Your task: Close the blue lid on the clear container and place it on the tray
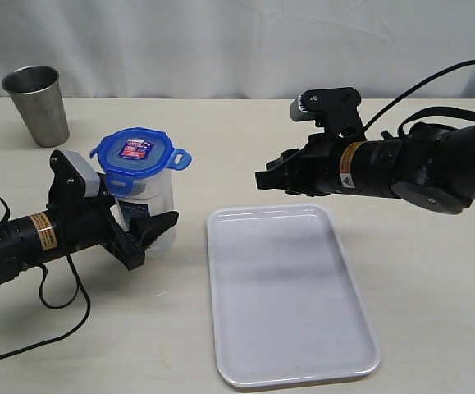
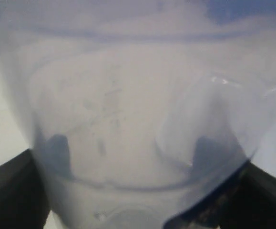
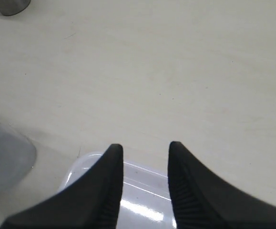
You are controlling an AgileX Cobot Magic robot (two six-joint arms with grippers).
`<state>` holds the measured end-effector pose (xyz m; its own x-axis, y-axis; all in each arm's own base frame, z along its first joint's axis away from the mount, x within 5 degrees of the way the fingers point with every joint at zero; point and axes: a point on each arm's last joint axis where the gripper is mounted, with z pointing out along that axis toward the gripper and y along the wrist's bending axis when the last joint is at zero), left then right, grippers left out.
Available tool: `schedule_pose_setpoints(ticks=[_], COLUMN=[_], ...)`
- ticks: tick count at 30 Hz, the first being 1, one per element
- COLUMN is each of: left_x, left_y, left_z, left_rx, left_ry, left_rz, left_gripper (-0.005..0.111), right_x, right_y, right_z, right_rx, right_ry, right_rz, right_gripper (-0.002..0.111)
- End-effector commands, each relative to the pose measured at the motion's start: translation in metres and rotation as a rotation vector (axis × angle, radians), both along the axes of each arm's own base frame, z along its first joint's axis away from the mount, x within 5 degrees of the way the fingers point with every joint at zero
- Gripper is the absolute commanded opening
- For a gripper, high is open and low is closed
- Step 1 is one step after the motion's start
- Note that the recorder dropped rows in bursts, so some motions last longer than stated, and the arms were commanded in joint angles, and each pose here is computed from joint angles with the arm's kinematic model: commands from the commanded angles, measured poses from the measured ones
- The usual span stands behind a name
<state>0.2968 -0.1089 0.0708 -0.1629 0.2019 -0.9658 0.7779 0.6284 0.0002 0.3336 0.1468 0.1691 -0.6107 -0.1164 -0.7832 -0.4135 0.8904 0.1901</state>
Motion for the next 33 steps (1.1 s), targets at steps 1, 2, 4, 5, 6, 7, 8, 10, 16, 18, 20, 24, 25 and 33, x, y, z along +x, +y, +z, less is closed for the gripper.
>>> schedule_pose_setpoints(ticks=[1,2,4,5,6,7,8,10,16,18,20,24,25,33], left_x=[0.001,0.001,0.001,0.001,0.0,-0.001,-0.002,-0.004,-0.009,-0.008,-0.006,-0.005,-0.004,-0.003], left_y=[-0.001,-0.001,-0.001,-0.001,-0.001,-0.002,-0.003,-0.004,-0.013,-0.017,-0.019,-0.021,-0.022,-0.022], left_z=[-0.004,-0.004,-0.004,-0.004,-0.004,-0.004,-0.004,-0.004,-0.002,-0.001,0.0,-0.001,0.0,0.0], left_rx=[0.037,0.037,0.035,0.034,0.028,0.024,0.027,0.036,0.066,0.075,0.075,0.136,0.136,0.128], left_ry=[0.028,0.028,0.027,0.028,0.037,0.044,0.043,0.04,0.002,0.006,0.031,0.051,0.06,0.077], left_rz=[0.009,0.009,0.009,0.009,0.003,-0.008,-0.019,-0.05,-0.244,-0.318,-0.352,-0.48,-0.495,-0.484], left_gripper=[0.048,0.04,0.033,0.028,0.024,0.018,0.011,0.0,0.0,0.0,0.0,0.0,0.0,0.0], right_x=[0.002,0.002,0.001,0.0,0.0,-0.001,-0.002,-0.004,0.003,0.007,0.01,0.018,0.019,0.011], right_y=[-0.001,-0.001,-0.003,-0.003,-0.004,-0.005,-0.006,-0.008,-0.031,-0.039,-0.044,-0.042,-0.037,0.001], right_z=[0.003,0.004,0.008,0.011,0.014,0.016,0.021,0.028,0.061,0.07,0.078,0.092,0.097,0.159], right_rx=[-0.003,-0.007,-0.011,-0.016,-0.02,-0.026,-0.033,-0.044,-0.24,-0.349,-0.434,-0.354,-0.27,0.152], right_ry=[-0.011,-0.012,-0.018,-0.026,-0.033,-0.037,-0.047,-0.057,-0.037,0.016,0.122,0.276,0.289,0.138], right_rz=[0.002,-0.002,-0.009,-0.006,-0.007,-0.01,-0.011,-0.028,-0.213,-0.274,-0.271,-0.048,0.015,0.487], right_gripper=[0.031,0.031,0.031,0.031,0.031,0.031,0.031,0.031,0.031,0.031,0.031,0.032,0.032,0.054])
